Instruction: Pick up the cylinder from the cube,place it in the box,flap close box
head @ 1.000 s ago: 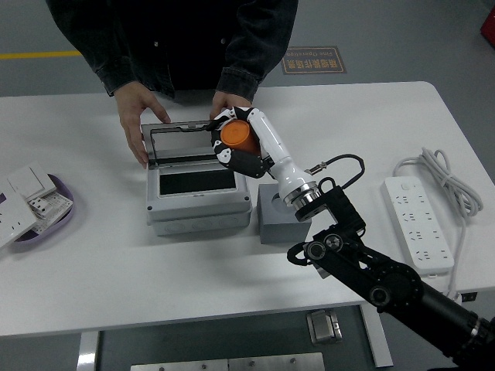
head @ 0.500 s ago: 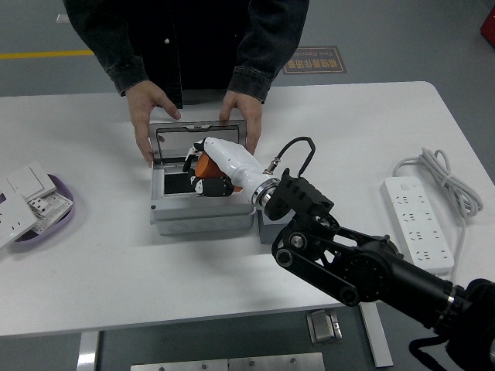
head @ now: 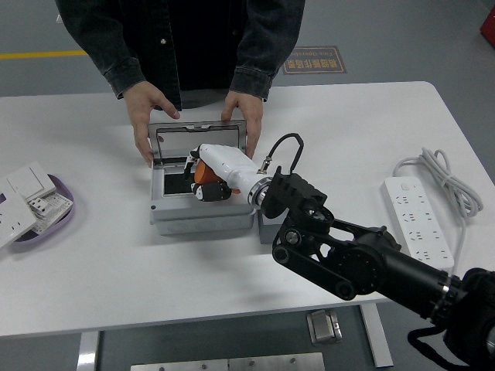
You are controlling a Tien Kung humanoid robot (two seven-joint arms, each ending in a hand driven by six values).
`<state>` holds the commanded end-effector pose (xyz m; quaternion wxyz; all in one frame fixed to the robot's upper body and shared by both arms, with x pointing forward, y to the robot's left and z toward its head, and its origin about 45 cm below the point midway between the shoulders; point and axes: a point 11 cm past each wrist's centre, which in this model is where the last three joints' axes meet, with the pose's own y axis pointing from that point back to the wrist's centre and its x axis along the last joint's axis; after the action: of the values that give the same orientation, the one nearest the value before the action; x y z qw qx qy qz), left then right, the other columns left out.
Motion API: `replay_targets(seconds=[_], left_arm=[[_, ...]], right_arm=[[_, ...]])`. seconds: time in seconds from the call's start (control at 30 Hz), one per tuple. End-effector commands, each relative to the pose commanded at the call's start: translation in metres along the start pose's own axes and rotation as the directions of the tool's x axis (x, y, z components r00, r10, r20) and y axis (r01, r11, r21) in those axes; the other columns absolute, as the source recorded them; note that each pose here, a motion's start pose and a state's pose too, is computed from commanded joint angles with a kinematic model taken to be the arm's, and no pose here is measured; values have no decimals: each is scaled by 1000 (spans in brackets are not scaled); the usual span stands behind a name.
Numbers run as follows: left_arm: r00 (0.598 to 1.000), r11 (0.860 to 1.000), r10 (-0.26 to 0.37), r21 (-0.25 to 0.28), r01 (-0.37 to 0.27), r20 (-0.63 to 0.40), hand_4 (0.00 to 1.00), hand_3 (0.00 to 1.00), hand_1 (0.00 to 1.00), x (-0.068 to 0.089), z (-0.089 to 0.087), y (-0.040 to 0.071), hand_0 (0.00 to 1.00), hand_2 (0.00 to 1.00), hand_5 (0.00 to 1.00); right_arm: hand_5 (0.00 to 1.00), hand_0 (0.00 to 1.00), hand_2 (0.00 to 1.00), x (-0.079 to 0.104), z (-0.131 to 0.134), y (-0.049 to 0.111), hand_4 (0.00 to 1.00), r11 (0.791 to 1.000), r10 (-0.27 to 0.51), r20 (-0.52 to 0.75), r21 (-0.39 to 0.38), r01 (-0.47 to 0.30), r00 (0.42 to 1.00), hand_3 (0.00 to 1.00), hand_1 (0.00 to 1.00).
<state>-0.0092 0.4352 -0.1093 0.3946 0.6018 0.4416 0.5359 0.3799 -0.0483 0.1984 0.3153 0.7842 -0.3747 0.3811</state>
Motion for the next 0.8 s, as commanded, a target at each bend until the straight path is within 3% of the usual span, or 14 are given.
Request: replay_targets(seconds=[0.17, 0.2, 0.37, 0.4, 0.8], left_arm=[[1000, 1000, 1, 0, -1, 0, 666, 603, 580, 0, 0, 0, 598, 556, 260], [1000, 1000, 2, 0, -2, 1, 666, 603, 580, 1, 0, 0, 598, 556, 260], [1000, 1000, 5, 1, -5, 2, 666, 603, 580, 2, 0, 0, 598, 556, 260], [1000, 1000, 5, 1, -5, 2, 666, 603, 582, 2, 0, 0, 598, 556, 260], [1000, 1000, 6, -4, -6, 4, 666, 603, 580, 3, 2, 0, 598, 556, 261]], right_arm=[[163, 786, 683, 4, 2, 0, 387, 1000, 19, -42, -4, -19, 999, 708, 701], [125, 877, 758, 4, 2, 0, 505, 1000, 25, -48, -4, -25, 999, 799, 764], [125, 877, 758, 6, 3, 0, 505, 999, 52, -54, 8, -52, 997, 799, 764], [131, 892, 766, 6, 3, 0, 652, 998, 56, -52, 11, -56, 997, 840, 772], [103, 871, 746, 1, 2, 1, 644, 997, 65, -22, 34, -65, 998, 829, 751]])
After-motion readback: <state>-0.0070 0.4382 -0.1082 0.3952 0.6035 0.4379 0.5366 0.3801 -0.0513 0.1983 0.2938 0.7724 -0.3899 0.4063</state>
